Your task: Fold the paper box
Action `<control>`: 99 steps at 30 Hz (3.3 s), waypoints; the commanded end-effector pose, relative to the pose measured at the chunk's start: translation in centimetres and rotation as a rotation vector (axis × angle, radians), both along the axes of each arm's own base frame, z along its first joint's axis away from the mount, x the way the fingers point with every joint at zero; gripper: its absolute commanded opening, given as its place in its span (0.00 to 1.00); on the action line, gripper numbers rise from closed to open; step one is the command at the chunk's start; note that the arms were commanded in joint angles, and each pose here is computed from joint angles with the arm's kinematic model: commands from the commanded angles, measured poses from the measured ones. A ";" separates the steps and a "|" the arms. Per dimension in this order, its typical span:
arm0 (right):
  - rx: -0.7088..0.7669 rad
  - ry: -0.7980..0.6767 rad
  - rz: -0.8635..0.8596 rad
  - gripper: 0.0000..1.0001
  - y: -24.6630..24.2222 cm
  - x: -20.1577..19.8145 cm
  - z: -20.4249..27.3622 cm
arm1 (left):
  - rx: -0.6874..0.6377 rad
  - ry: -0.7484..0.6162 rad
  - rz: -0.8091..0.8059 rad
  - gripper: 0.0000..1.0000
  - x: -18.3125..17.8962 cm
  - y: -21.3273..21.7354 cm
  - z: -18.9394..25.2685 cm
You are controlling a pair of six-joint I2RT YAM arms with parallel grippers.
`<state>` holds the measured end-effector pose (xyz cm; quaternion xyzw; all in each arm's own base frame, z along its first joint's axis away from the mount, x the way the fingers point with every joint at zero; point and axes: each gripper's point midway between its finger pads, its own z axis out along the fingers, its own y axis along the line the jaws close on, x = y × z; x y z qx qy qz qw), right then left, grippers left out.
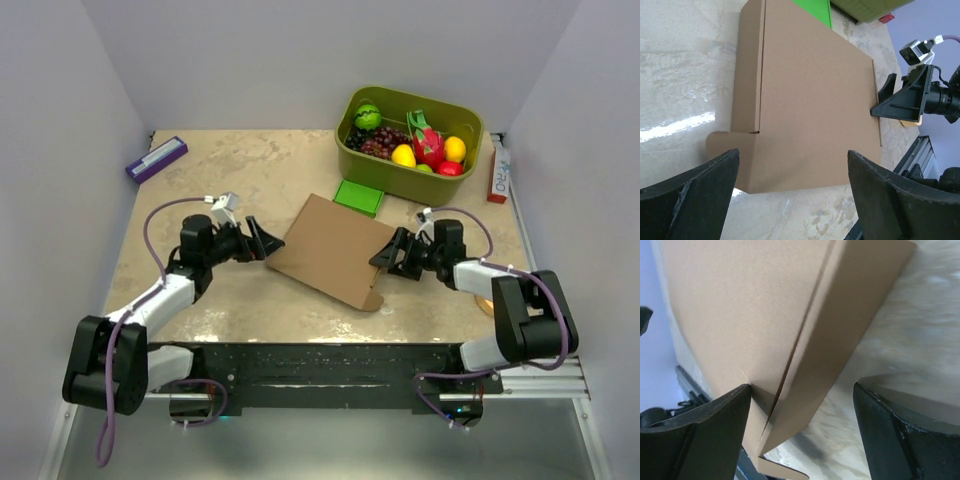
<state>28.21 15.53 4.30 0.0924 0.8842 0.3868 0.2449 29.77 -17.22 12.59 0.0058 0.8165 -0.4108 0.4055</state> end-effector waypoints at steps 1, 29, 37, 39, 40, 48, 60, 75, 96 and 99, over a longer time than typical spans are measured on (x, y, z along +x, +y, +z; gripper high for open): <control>0.051 0.009 -0.001 0.85 1.9 0.2 -0.3 | 0.013 -0.102 0.036 0.93 1.1 1.7 2.5; 0.119 0.055 -0.051 0.00 2.6 0.3 -2.9 | 0.000 -0.042 0.141 0.94 2.3 3.9 0.5; 0.112 0.055 -0.053 0.00 2.5 0.2 -3.0 | -0.069 0.065 0.127 0.95 1.0 3.1 -3.0; 0.111 0.053 -0.054 0.00 2.5 0.3 -2.9 | -0.095 0.058 0.104 0.95 1.0 2.5 -3.0; 0.110 0.052 -0.053 0.00 2.5 0.3 -2.9 | -0.102 0.082 0.096 0.95 0.8 2.2 -3.6; 0.104 0.035 -0.054 0.00 2.5 0.6 -2.3 | -0.225 0.093 0.024 0.94 -0.1 -0.3 -3.6; 0.036 -0.077 -0.024 0.31 2.0 1.9 1.1 | -0.293 0.082 -0.012 0.56 -0.2 -1.8 -1.0; -0.430 -0.812 0.220 0.93 9.8 -2.8 17.0 | -0.333 0.256 -0.090 0.41 -0.5 -1.7 -0.4; -0.930 -1.066 0.448 0.99 20.6 -10.9 10.6 | -0.474 0.431 -0.059 0.37 -2.6 -0.5 -0.5; -1.044 -1.072 0.440 0.99 20.4 -10.6 9.4 | -0.495 0.438 -0.060 0.37 -2.8 -0.5 -0.2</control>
